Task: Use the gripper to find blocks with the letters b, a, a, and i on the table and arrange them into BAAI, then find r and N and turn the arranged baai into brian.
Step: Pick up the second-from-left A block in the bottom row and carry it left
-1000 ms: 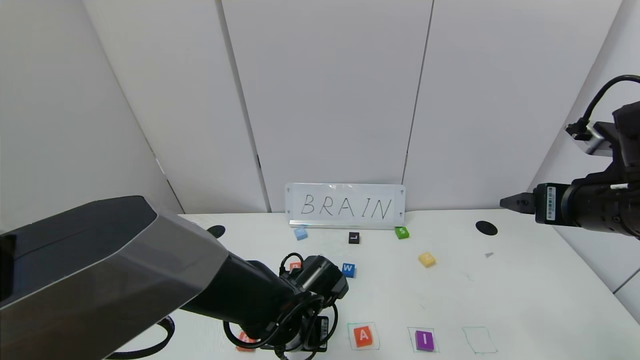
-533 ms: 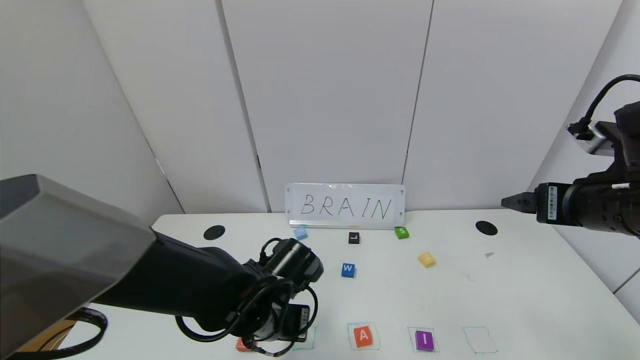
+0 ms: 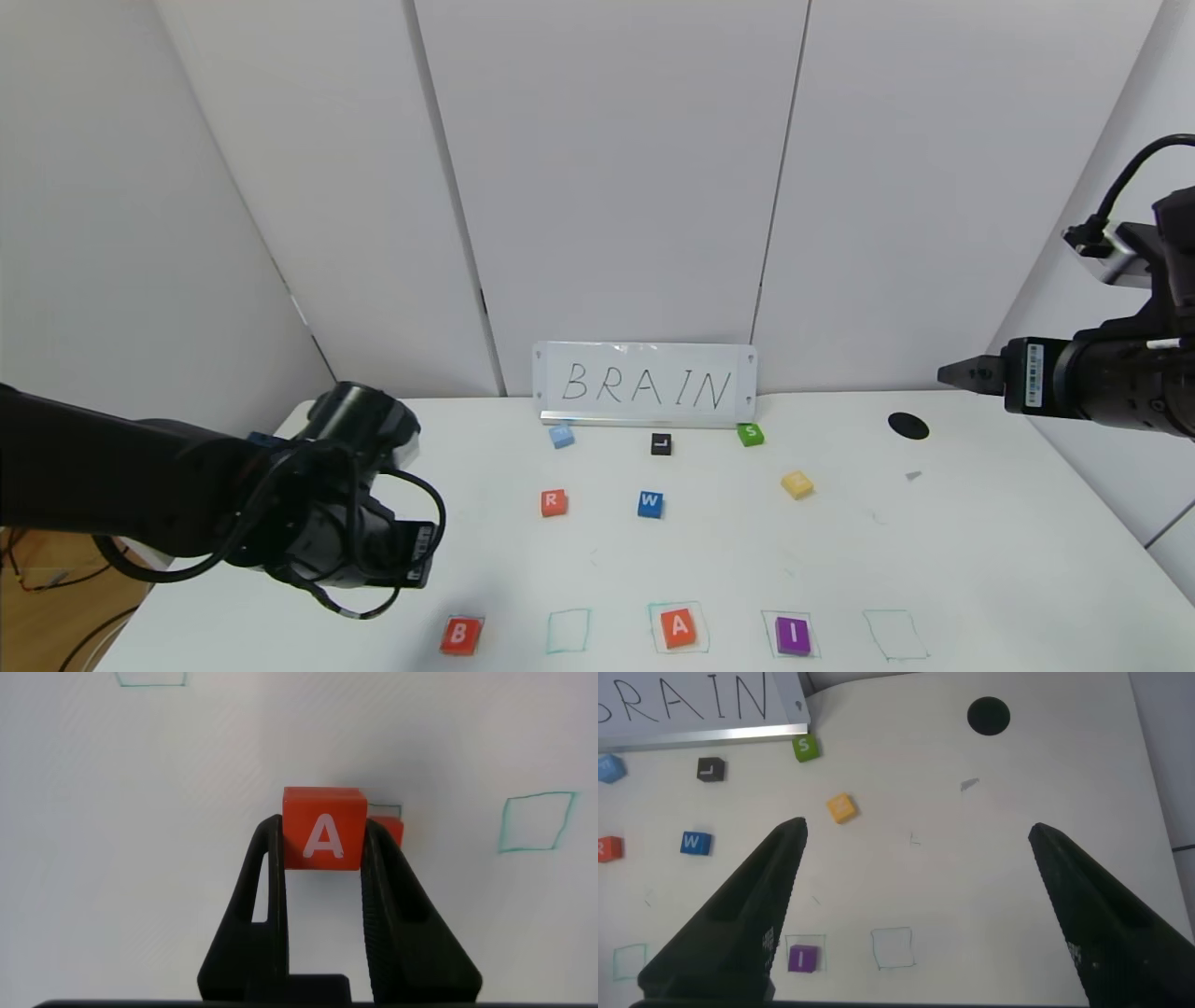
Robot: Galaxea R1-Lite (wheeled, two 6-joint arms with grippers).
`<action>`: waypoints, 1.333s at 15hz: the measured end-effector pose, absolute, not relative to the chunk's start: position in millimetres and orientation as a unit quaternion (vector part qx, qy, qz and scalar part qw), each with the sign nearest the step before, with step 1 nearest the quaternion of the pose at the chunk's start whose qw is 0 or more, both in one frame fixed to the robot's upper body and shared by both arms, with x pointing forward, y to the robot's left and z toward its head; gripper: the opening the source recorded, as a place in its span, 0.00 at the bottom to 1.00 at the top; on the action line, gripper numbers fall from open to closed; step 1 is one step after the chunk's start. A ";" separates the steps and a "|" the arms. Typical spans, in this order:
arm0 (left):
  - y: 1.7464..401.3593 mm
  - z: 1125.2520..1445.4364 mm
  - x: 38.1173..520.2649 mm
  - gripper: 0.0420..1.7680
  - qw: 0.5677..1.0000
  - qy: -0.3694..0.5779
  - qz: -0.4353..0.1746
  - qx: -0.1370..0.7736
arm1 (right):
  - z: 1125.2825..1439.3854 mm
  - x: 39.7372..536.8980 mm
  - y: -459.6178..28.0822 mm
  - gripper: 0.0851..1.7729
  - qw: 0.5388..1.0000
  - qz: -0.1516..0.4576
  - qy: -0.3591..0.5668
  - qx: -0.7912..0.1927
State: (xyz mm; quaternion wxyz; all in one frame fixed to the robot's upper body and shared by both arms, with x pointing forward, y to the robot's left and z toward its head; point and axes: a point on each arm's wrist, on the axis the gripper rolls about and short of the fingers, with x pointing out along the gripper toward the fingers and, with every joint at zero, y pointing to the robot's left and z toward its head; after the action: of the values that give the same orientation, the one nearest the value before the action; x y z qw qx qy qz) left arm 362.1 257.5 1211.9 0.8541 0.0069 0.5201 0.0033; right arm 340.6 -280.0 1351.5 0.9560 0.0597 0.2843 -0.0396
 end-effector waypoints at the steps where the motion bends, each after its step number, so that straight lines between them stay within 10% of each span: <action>1: 272.0 1214.3 365.2 0.27 0.856 0.517 0.005 0.002 | 1351.4 340.7 -280.0 0.96 0.956 -0.040 0.284 0.059; 20: 353.1 1154.8 455.8 0.27 0.835 0.549 0.028 -0.015 | 1347.6 344.8 -282.6 0.96 0.954 -0.048 0.291 0.059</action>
State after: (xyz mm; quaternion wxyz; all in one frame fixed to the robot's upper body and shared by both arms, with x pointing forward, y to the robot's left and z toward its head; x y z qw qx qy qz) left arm 455.8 353.1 1154.8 0.8354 -0.0153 0.5488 0.0281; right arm 344.8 -282.6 1347.6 0.9539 0.0585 0.2906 -0.0479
